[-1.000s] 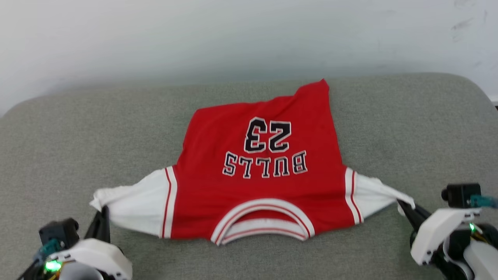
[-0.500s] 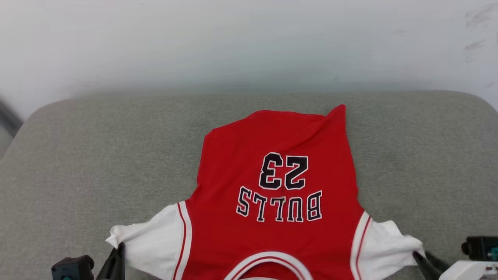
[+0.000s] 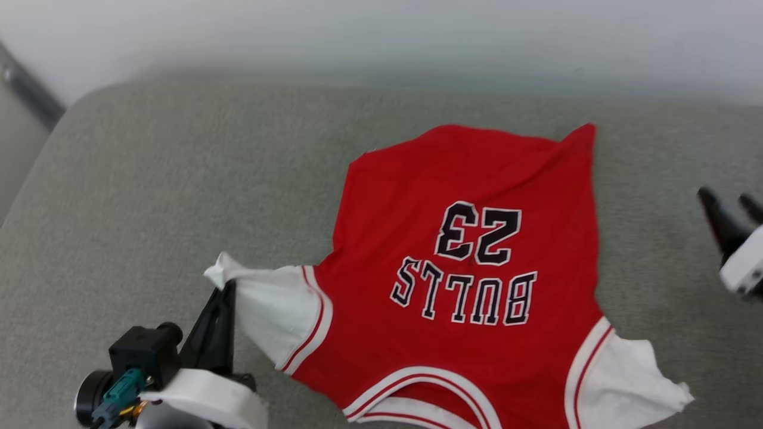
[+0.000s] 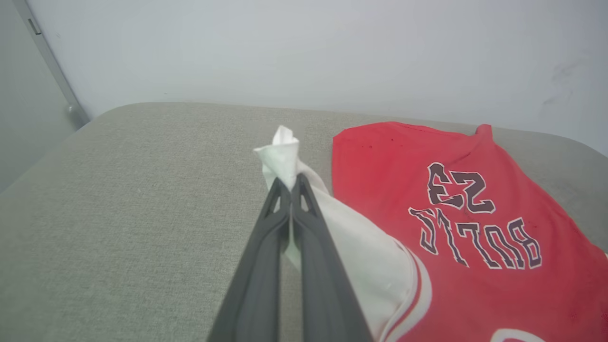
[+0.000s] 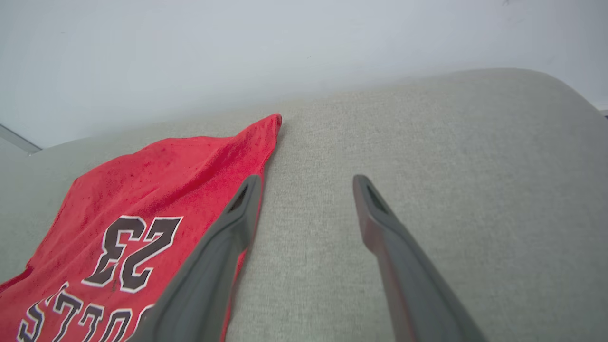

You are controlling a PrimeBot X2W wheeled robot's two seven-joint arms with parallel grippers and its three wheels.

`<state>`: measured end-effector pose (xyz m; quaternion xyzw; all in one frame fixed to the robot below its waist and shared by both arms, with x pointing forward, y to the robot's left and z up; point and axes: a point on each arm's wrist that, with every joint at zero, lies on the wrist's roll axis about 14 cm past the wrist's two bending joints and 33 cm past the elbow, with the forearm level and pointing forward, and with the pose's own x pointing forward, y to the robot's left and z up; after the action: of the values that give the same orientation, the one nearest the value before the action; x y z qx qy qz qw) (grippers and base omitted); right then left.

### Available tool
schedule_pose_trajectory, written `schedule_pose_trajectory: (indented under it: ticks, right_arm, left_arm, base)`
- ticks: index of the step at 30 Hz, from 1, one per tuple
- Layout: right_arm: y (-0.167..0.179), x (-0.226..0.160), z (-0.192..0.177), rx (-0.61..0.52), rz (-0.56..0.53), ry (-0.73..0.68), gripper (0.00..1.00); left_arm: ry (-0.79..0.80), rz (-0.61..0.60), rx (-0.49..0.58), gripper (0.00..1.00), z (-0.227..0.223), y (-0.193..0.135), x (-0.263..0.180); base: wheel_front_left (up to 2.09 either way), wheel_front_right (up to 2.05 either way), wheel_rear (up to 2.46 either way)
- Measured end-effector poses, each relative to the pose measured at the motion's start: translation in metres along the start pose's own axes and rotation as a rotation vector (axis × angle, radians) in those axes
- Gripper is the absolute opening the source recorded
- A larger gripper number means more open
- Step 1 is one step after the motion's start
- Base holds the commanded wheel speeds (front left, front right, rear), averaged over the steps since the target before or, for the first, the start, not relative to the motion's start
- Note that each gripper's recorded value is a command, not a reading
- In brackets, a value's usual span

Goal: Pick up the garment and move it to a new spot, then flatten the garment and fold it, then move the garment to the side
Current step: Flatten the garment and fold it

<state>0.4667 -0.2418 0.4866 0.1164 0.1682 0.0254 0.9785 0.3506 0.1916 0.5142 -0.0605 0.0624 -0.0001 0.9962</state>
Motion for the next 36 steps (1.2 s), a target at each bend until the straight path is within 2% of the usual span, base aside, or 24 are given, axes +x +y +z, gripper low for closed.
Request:
schedule_pose_trajectory:
  ticks: [4,11,18,24,25,26,27,32,36]
  right_arm:
    - [0.001,0.047,0.018,-0.031,-0.002,0.071,1.00]
    - [0.019,0.118,0.000,-0.088,0.027,0.293,1.00]
    - [0.044,0.168,-0.047,-0.096,0.076,0.494,1.00]
    - [0.059,0.185,-0.092,-0.067,0.109,0.663,1.00]
    - [0.059,0.186,-0.096,-0.061,0.110,0.683,0.90]
    - [0.059,0.186,-0.099,-0.056,0.109,0.704,0.90]
    - [0.059,0.186,-0.099,-0.051,0.108,0.719,0.00]
    - [0.058,0.175,-0.099,-0.052,0.099,0.758,0.00]
    - [0.051,0.150,-0.077,-0.176,0.074,0.735,0.00]
  left_arm:
    - [-0.042,-0.018,0.000,0.00,0.007,-0.008,0.016]
    - [-0.071,-0.016,-0.012,0.00,0.003,-0.010,0.037]
    - [-0.045,0.009,-0.009,0.00,-0.015,-0.003,0.053]
    - [-0.005,0.038,-0.003,0.00,-0.033,0.006,0.061]
    - [0.001,0.043,-0.002,0.00,-0.035,0.008,0.061]
    - [0.003,0.048,-0.002,0.00,-0.037,0.010,0.061]
    - [0.005,0.051,-0.002,0.00,-0.037,0.011,0.062]
    - [0.006,0.057,-0.004,0.00,-0.037,0.012,0.060]
    - [0.001,0.061,-0.013,0.00,-0.032,0.014,0.050]
  base:
    - [0.00,0.00,0.00]
    - [0.00,0.00,0.00]
    - [0.00,0.00,0.00]
    - [0.00,0.00,0.00]
    - [0.00,0.00,0.00]
    - [0.00,0.00,0.00]
    - [0.00,0.00,0.00]
    - [0.00,0.00,0.00]
    - [0.00,0.00,0.00]
